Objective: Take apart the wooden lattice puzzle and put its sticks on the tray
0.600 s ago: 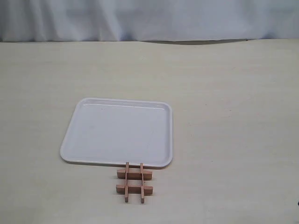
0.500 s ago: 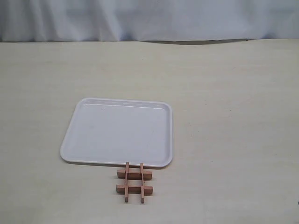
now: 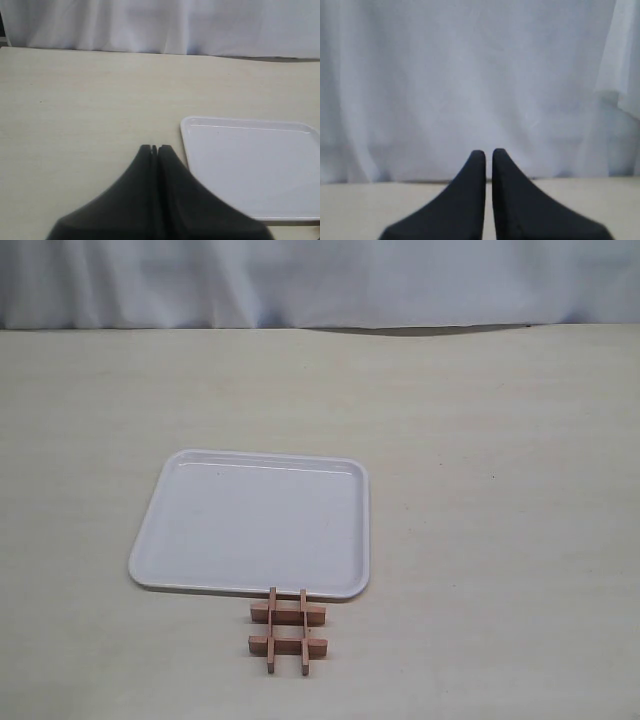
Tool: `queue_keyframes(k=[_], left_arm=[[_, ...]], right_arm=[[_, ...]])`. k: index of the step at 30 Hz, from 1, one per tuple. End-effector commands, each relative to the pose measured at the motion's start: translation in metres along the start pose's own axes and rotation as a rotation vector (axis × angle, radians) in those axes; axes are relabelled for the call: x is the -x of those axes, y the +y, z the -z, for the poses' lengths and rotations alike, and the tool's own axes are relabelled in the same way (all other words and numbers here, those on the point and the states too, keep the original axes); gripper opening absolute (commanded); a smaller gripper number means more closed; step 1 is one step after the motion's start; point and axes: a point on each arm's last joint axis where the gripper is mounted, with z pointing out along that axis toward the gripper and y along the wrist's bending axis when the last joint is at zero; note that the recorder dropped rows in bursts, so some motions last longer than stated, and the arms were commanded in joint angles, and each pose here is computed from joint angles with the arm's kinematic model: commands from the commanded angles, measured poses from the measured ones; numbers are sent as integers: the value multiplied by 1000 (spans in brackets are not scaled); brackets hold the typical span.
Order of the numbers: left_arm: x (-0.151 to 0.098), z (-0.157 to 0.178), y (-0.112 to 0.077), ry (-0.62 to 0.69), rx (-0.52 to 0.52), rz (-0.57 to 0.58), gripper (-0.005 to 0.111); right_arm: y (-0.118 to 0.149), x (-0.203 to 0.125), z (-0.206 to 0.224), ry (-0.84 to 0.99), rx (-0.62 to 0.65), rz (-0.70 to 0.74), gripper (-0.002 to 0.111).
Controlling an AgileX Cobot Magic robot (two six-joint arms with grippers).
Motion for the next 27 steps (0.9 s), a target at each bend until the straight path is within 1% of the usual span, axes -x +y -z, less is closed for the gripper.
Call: queue_keyframes(k=[1, 2, 3, 6, 8, 10, 12, 14, 17, 21, 24, 27], left_arm=[[0, 0, 0, -10, 0, 0, 0], [0, 0, 0, -10, 0, 0, 0], [0, 0, 0, -10, 0, 0, 0], [0, 0, 0, -10, 0, 0, 0], [0, 0, 0, -10, 0, 0, 0], [0, 0, 0, -10, 0, 0, 0], [0, 0, 0, -10, 0, 0, 0], [0, 0, 0, -10, 0, 0, 0], [0, 0, 0, -10, 0, 0, 0], [0, 0, 0, -9, -2, -1, 0], [0, 0, 0, -9, -2, -1, 0], [0, 0, 0, -10, -2, -1, 0]], right_arm=[[-2, 11, 1, -124, -18, 5, 5], [-2, 12, 1, -137, -19, -13, 5], [-2, 13, 1, -152, -17, -64, 5], [-2, 17, 2, -198, -2, -256, 5], [-4, 26, 4, -299, 5, -310, 5], [-5, 33, 7, -385, 26, -406, 5], [-6, 40, 10, -463, 68, -556, 5], [-6, 43, 12, -504, 119, -708, 5], [-5, 43, 12, -497, 162, -848, 5], [-10, 44, 13, -526, 127, -890, 5], [-10, 57, 1, -469, 68, -816, 5], [-9, 76, -25, -378, 24, -725, 5]])
